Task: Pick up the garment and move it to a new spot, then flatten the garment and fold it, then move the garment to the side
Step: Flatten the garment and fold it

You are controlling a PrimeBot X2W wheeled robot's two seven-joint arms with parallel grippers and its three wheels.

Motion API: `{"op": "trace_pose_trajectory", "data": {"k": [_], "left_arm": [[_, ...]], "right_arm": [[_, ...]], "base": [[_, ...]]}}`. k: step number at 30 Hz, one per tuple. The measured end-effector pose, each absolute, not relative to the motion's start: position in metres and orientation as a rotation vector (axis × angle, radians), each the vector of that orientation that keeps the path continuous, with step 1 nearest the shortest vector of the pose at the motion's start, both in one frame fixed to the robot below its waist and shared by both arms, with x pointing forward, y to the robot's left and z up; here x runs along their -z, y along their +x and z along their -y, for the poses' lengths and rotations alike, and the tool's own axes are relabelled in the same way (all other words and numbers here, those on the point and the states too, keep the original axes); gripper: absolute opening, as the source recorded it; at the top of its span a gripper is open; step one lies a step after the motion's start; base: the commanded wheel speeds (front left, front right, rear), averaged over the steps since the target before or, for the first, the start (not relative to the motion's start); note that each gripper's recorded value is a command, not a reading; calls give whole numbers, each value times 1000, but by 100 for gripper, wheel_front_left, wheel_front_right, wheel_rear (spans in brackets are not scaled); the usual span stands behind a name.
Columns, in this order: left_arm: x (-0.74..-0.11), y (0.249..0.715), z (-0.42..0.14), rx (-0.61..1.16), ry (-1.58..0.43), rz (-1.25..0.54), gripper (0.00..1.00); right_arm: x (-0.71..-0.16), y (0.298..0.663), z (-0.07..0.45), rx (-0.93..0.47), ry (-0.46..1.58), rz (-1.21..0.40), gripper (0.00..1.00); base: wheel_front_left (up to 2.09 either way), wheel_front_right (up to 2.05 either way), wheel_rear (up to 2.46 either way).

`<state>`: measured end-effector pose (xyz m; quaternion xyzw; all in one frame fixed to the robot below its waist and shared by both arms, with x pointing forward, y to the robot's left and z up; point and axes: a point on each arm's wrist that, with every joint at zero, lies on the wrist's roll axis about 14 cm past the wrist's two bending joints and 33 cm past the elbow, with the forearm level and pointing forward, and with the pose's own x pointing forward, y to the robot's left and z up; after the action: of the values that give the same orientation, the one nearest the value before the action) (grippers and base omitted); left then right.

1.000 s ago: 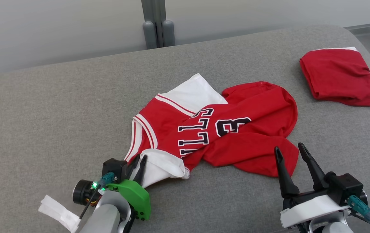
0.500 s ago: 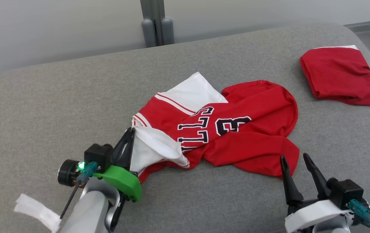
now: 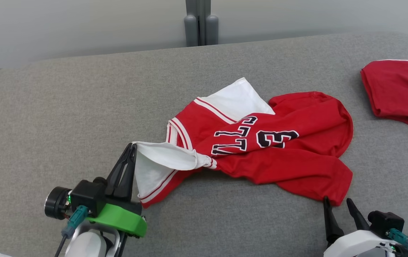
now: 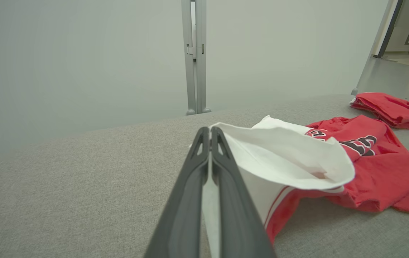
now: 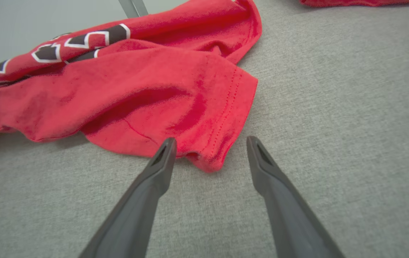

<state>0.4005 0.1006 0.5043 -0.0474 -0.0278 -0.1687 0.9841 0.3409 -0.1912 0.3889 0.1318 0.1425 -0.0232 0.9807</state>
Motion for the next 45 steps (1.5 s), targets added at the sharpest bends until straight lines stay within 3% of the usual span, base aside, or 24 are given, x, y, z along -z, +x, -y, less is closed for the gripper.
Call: {"op": "trace_pose_trajectory", "data": {"k": [10, 11, 12, 15, 25, 32, 40, 45], "left_arm": [[-505, 399, -103, 330, -85, 62, 0], [-505, 399, -103, 330, -85, 62, 0], [-506, 399, -103, 331, -85, 62, 0], [-506, 400, -102, 333, -84, 65, 0], [-533, 399, -105, 332, -69, 147, 0], [-599, 399, -120, 349, -6, 337, 0], [-726, 411, -133, 388, 53, 571, 0], [-776, 430, -128, 423, 69, 596, 0]], "right_arm": [[-377, 341, 176, 19, 307, -332, 100], [-378, 341, 176, 17, 305, -329, 83], [-379, 341, 176, 17, 303, -326, 50], [-381, 341, 178, 19, 299, -318, 0], [-416, 343, 187, -14, 236, -203, 0], [-508, 358, 223, -17, 123, 84, 0], [-628, 378, 245, -107, -76, 376, 0], [-691, 402, 247, -147, -119, 480, 0]], "base": [[0, 0, 0], [0, 0, 0], [0, 0, 0], [0, 0, 0], [0, 0, 0], [0, 0, 0], [0, 0, 0], [0, 0, 0]]}}
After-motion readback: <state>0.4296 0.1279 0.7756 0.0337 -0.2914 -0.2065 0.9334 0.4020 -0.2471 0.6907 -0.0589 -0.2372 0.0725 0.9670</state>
